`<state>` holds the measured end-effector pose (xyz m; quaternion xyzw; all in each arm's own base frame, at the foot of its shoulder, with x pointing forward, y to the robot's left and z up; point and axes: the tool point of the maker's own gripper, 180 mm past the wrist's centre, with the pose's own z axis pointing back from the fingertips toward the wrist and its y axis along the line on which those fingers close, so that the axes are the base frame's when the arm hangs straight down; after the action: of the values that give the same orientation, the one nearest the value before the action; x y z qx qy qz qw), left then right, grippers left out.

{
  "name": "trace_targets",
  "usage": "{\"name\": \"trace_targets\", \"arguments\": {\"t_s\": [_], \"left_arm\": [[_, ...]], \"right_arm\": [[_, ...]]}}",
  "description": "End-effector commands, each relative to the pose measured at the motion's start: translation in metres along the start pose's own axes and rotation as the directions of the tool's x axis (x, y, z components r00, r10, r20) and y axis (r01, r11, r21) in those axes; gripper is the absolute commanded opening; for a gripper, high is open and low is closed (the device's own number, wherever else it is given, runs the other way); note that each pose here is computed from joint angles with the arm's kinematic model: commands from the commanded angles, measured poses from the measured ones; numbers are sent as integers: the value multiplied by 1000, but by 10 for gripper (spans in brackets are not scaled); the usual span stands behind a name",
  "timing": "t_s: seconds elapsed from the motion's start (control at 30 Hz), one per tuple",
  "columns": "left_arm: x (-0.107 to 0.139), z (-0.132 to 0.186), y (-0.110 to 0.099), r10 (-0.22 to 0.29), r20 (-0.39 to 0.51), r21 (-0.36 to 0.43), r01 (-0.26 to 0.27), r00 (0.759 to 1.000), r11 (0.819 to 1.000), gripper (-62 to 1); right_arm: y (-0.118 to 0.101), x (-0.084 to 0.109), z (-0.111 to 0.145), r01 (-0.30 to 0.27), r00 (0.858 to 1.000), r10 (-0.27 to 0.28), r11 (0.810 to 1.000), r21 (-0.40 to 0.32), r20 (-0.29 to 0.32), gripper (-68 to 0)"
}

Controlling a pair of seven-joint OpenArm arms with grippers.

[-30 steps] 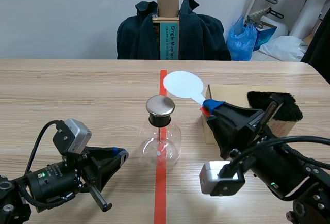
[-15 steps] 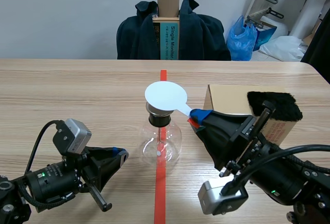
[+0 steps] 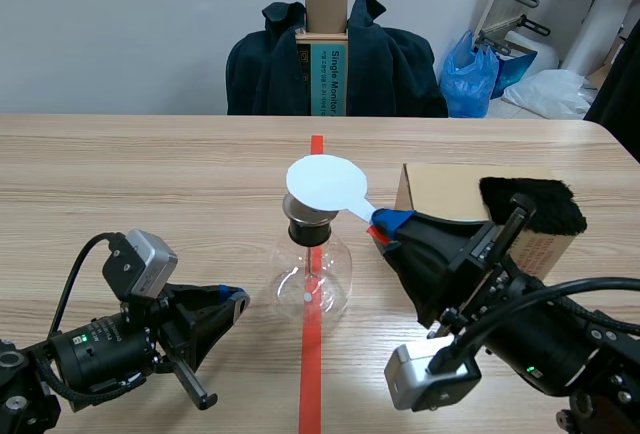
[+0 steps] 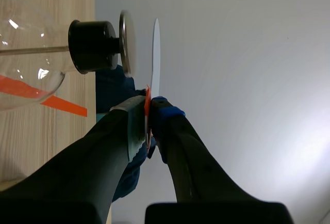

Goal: Do the electroscope experiment.
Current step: 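Move the plate toward and away from the electroscope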

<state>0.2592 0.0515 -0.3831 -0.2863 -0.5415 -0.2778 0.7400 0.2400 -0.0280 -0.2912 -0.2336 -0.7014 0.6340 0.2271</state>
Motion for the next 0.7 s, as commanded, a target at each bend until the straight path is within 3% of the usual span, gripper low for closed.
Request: {"name": "trace_targets", "arguments": {"t_s": [0.0,0.13,0.23,0.47,0.6,0.67], "left_arm": [[14,-4,1,-5,45,-1,5,999,1000,-582],[14,-4,1,-5,45,-1,5,999,1000,-582],[14,-4,1,-5,45,-1,5,999,1000,-582],[14,-4,1,-5,45,-1,5,999,1000,-582],[14,-4,1,-5,45,-1,5,999,1000,-582],[14,-4,1,-5,45,-1,5,999,1000,-582]], "right_arm": [[-13,-12,-2,-36,999,35,999,-30,-26,-669],[-14,-29,-1,-37,992,33,999,-31,-123,-669],[-14,-45,2,-37,978,30,999,-30,-207,-669],[-15,-78,12,-39,921,24,999,-31,-390,-669],[-16,-91,18,-42,888,23,999,-32,-458,-669],[-16,-93,20,-42,881,22,999,-32,-473,-669]]}}
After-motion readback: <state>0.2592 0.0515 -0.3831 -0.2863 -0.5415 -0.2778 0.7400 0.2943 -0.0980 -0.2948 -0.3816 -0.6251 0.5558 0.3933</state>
